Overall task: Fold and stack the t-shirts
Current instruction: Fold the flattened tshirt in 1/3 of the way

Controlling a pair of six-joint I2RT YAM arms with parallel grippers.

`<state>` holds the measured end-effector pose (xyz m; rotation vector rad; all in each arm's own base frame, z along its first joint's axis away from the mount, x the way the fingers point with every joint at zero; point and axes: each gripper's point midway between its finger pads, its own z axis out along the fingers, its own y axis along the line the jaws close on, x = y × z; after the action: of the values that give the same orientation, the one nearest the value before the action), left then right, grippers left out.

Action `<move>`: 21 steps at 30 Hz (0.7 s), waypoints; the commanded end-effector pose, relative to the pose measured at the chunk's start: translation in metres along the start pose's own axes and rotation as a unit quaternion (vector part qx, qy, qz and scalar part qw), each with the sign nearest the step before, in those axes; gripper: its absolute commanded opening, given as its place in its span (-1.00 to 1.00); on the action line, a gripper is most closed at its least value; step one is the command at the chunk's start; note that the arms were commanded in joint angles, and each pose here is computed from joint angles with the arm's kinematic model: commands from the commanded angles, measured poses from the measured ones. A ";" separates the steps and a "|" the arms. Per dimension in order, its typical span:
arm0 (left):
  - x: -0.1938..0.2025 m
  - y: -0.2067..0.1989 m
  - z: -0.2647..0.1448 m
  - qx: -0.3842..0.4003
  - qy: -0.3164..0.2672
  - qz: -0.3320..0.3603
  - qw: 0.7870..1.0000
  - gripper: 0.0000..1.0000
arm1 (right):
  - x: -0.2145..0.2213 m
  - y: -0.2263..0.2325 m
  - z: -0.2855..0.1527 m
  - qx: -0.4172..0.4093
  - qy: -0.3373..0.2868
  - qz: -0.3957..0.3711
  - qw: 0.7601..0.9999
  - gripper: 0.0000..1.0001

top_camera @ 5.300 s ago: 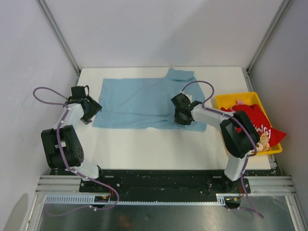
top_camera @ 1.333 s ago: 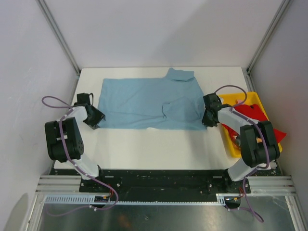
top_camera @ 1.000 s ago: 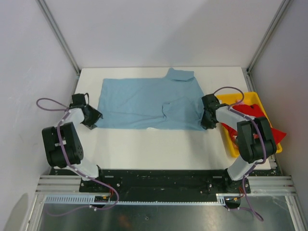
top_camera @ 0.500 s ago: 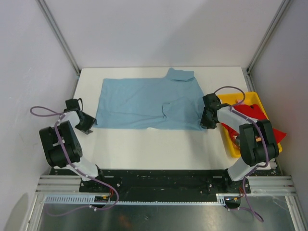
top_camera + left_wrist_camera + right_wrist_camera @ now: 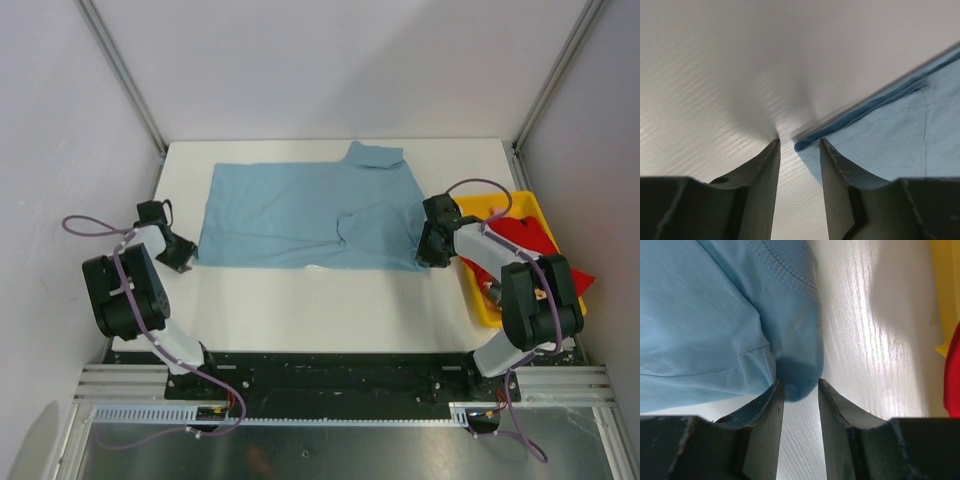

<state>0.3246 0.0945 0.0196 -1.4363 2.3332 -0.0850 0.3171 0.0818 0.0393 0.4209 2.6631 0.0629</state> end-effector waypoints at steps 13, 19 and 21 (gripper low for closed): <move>0.001 -0.011 0.006 -0.031 -0.032 0.047 0.998 -0.58 | 0.004 -0.008 -0.010 0.002 -0.010 -0.002 1.000 0.07; 0.000 -0.011 0.005 -0.034 -0.034 0.050 0.998 -0.89 | 0.006 -0.009 -0.003 0.005 -0.007 0.001 1.000 0.05; -0.001 -0.013 0.005 -0.032 -0.035 0.052 0.998 -0.97 | 0.008 -0.008 0.002 0.003 -0.004 0.001 1.000 0.01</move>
<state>0.3333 0.0857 0.0171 -1.3375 2.3638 0.0275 0.3042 0.0781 0.0346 0.4199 2.6775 0.0554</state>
